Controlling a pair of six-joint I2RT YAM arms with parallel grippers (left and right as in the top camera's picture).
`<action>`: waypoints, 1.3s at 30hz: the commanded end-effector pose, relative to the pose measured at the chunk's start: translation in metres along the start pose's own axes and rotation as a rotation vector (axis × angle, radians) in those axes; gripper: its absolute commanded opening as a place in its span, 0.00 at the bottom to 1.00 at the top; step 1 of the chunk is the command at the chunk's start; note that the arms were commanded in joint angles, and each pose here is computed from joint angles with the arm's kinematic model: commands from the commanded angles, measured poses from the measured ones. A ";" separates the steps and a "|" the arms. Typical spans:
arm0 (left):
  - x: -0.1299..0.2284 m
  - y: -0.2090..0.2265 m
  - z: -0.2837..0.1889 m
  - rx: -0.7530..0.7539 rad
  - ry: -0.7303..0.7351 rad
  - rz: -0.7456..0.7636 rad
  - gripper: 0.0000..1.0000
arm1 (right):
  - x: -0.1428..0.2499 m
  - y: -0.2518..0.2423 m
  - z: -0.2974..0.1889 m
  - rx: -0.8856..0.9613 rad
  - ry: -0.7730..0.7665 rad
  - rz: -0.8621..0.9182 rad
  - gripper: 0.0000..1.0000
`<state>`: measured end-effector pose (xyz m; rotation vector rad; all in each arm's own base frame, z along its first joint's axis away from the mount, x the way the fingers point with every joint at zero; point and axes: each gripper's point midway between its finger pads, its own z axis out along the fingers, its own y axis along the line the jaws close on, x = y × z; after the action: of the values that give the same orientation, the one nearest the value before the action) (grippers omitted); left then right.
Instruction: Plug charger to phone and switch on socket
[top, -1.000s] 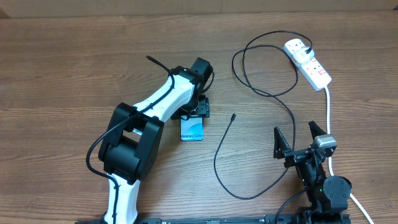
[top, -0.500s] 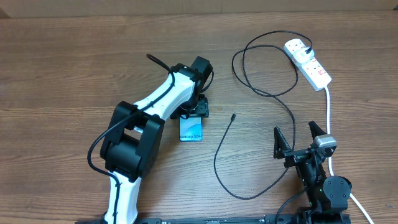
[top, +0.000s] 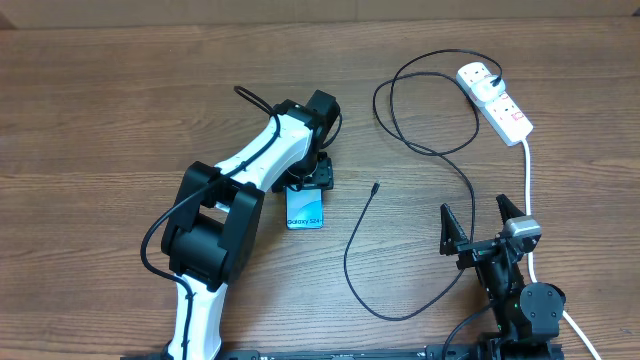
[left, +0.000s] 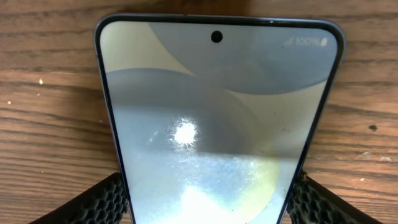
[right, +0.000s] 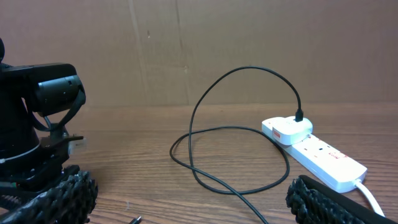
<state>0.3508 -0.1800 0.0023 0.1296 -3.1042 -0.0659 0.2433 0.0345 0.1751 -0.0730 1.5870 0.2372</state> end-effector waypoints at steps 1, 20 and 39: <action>0.003 0.013 0.017 -0.052 0.042 -0.004 0.75 | 0.002 0.001 0.000 -0.003 -0.004 -0.002 1.00; -0.002 0.015 0.007 0.002 0.074 -0.030 0.75 | 0.002 0.001 0.000 -0.003 -0.004 -0.002 1.00; -0.007 0.022 0.025 -0.031 0.025 -0.027 0.83 | 0.002 0.000 0.000 -0.002 -0.004 -0.002 1.00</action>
<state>0.3579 -0.1695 0.0001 0.1648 -3.0854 -0.0229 0.2433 0.0345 0.1751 -0.0730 1.5870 0.2372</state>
